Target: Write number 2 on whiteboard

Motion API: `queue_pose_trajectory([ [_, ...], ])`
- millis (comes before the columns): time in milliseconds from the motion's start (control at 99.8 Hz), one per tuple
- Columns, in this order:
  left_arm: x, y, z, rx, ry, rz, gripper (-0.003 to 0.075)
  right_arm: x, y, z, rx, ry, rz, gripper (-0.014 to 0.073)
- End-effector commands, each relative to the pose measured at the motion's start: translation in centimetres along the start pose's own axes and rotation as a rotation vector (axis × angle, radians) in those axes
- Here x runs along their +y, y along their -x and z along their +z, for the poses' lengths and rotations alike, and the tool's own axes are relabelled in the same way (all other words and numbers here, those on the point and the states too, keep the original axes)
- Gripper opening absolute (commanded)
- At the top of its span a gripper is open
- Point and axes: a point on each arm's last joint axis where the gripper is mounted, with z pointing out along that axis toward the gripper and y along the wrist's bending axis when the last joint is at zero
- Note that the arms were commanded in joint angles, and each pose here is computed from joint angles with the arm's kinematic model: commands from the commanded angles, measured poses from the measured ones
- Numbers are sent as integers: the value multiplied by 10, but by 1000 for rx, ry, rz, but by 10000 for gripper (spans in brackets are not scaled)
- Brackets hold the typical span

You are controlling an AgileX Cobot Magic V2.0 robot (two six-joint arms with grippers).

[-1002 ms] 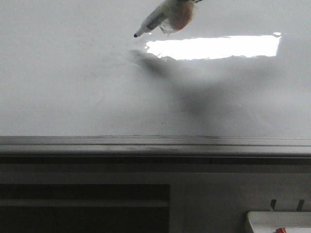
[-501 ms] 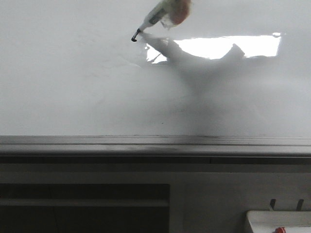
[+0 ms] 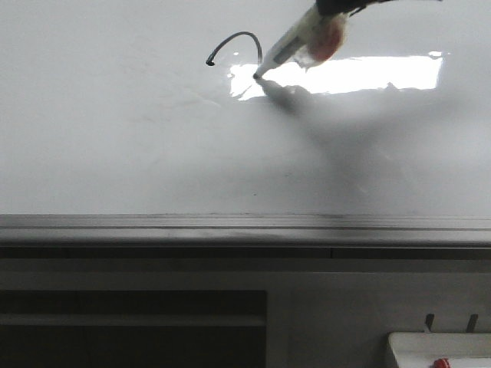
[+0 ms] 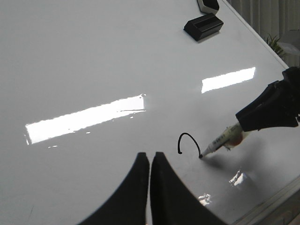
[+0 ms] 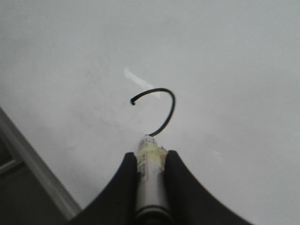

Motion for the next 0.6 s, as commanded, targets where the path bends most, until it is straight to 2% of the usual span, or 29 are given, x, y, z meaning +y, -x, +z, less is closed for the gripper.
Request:
queue_pose_trajectory([
  [0, -1, 15, 0, -84, -26, -9, -20, 11, 5, 8, -32, 35, -36, -50],
  [110, -1, 15, 0, -84, -26, -9, -20, 28, 5, 21, -41, 88, -58, -50],
  [210, -1, 15, 0, -84, -26, -9, -20, 31, 3, 25, -30, 98, -56, -50],
  [451, -1, 15, 0, -84, -26, -9, -20, 8, -3, 6, -4, 26, -25, -50],
  [591, -1, 15, 0, -86, -27, -9, -20, 2, -19, -9, 69, 12, -9, -50],
])
